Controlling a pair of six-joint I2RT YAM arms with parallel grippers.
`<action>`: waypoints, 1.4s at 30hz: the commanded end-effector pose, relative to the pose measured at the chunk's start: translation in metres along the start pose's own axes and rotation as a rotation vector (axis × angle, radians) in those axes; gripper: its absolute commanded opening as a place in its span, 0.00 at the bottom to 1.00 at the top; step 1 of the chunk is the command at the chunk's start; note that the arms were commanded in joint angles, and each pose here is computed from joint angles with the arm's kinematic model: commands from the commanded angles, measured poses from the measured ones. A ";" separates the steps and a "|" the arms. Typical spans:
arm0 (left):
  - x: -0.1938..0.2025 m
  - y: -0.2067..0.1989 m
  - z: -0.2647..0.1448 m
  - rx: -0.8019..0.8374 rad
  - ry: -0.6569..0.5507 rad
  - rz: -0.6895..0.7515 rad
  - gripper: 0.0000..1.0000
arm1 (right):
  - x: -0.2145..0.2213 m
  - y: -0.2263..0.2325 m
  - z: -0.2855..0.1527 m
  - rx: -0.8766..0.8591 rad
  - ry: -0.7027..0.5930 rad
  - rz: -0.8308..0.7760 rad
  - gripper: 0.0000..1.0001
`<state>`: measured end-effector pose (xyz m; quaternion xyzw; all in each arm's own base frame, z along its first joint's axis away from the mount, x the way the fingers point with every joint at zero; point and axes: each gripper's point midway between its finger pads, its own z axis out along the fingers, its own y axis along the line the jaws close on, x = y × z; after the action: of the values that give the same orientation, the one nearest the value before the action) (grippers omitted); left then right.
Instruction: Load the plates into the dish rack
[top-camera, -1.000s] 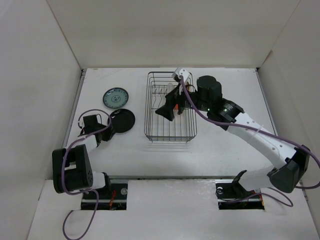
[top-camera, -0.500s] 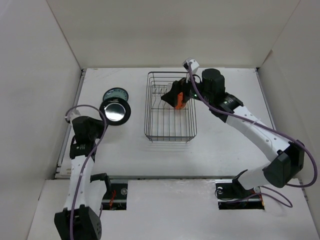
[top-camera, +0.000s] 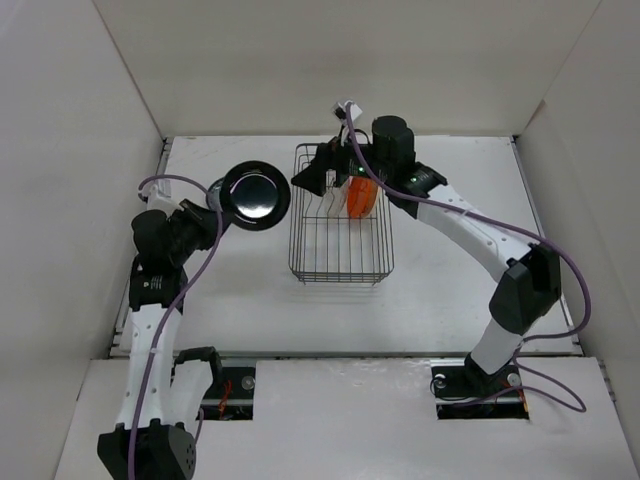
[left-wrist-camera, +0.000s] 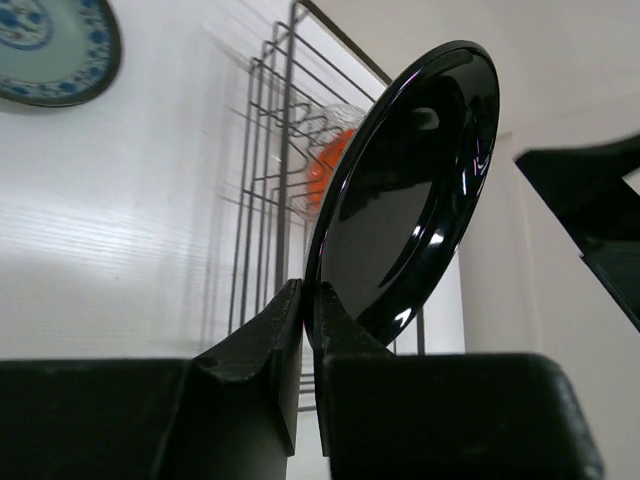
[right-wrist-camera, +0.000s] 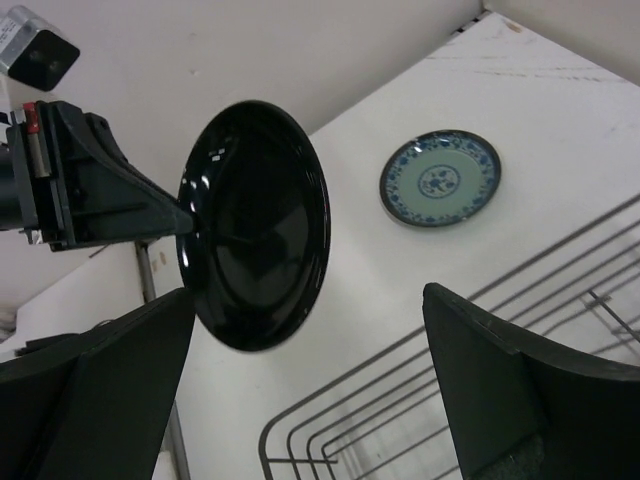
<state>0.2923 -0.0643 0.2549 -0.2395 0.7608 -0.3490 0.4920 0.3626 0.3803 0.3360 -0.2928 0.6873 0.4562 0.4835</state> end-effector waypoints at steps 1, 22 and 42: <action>-0.009 -0.056 -0.011 0.234 0.004 0.100 0.00 | -0.029 0.031 0.015 -0.117 -0.072 -0.037 1.00; -0.032 0.035 0.036 -0.202 -0.078 0.011 1.00 | -0.023 -0.074 0.008 0.735 -0.095 0.142 0.00; -0.041 0.098 0.042 -0.569 -0.049 -0.006 1.00 | 0.032 -0.151 -0.057 1.454 -0.008 0.115 0.00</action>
<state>0.3420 0.0072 0.1740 -0.3826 0.8212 -0.1329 0.4021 0.4508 0.2698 0.2473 0.1128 0.8456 -0.0870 0.5145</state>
